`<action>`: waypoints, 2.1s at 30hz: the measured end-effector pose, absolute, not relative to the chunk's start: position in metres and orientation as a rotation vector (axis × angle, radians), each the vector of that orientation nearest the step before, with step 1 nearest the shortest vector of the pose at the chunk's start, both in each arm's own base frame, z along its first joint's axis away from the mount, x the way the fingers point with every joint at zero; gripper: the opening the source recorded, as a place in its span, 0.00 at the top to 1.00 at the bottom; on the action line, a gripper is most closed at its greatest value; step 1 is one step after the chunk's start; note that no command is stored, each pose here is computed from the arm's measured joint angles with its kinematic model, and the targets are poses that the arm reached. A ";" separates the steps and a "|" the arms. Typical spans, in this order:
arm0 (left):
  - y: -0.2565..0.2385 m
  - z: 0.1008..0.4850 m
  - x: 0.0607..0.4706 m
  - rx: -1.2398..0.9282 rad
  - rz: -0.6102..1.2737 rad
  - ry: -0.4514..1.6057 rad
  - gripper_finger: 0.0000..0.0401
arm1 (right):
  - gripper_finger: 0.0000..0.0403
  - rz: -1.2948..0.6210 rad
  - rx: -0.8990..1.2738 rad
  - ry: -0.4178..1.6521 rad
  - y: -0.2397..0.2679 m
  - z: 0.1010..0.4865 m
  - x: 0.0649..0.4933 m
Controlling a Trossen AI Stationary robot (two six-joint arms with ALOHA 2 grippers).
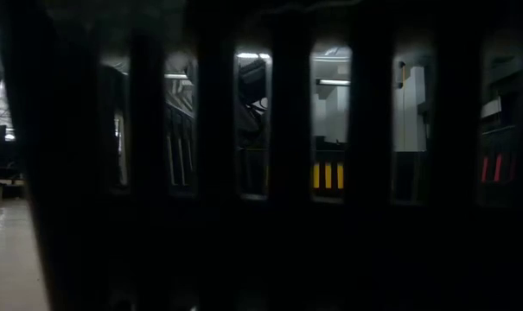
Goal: Pick & Place School Supplies
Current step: Put the orange eraser into the yellow bin
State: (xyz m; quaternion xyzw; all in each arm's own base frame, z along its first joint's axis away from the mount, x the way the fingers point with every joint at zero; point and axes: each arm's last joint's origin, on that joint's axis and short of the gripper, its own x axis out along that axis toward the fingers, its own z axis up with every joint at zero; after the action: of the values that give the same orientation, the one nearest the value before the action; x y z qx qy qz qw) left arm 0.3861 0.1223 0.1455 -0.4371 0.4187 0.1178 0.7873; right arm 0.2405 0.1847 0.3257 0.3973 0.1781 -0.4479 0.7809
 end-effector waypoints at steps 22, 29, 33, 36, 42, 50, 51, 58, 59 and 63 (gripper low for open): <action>0.131 0.127 0.383 -0.979 0.293 0.951 0.66 | 0.64 -0.959 0.862 0.389 0.187 0.326 0.239; 0.126 0.126 0.387 -0.934 0.299 0.940 0.66 | 0.64 -0.958 0.862 0.386 0.187 0.326 0.239; 0.133 0.132 0.389 -0.941 0.284 0.899 0.66 | 0.64 -0.958 0.863 0.388 0.187 0.326 0.239; 0.135 0.139 0.393 -0.939 0.264 0.883 0.66 | 0.64 -0.959 0.864 0.394 0.187 0.326 0.239; 0.130 0.131 0.393 -0.941 0.245 0.945 0.66 | 0.64 -0.961 0.861 0.396 0.187 0.326 0.239; 0.127 0.129 0.392 -0.896 0.270 0.973 0.66 | 0.64 -0.963 0.857 0.397 0.187 0.326 0.238; 0.128 0.129 0.391 -0.893 0.284 0.979 0.65 | 0.64 -0.962 0.858 0.397 0.187 0.326 0.238; 0.134 0.125 0.384 -0.866 0.334 1.022 0.65 | 0.64 -0.963 0.860 0.399 0.187 0.325 0.238; 0.134 0.125 0.384 -0.866 0.331 1.021 0.65 | 0.64 -0.963 0.860 0.400 0.187 0.325 0.238; 0.133 0.124 0.384 -0.856 0.342 1.026 0.66 | 0.64 -0.963 0.860 0.399 0.187 0.326 0.238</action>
State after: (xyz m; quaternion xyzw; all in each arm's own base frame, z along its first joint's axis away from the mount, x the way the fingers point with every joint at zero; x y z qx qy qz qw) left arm 0.3843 0.1327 0.1243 -0.3950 0.4733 0.1579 0.7714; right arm 0.2385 0.1868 0.3256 0.3980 0.1846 -0.4457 0.7803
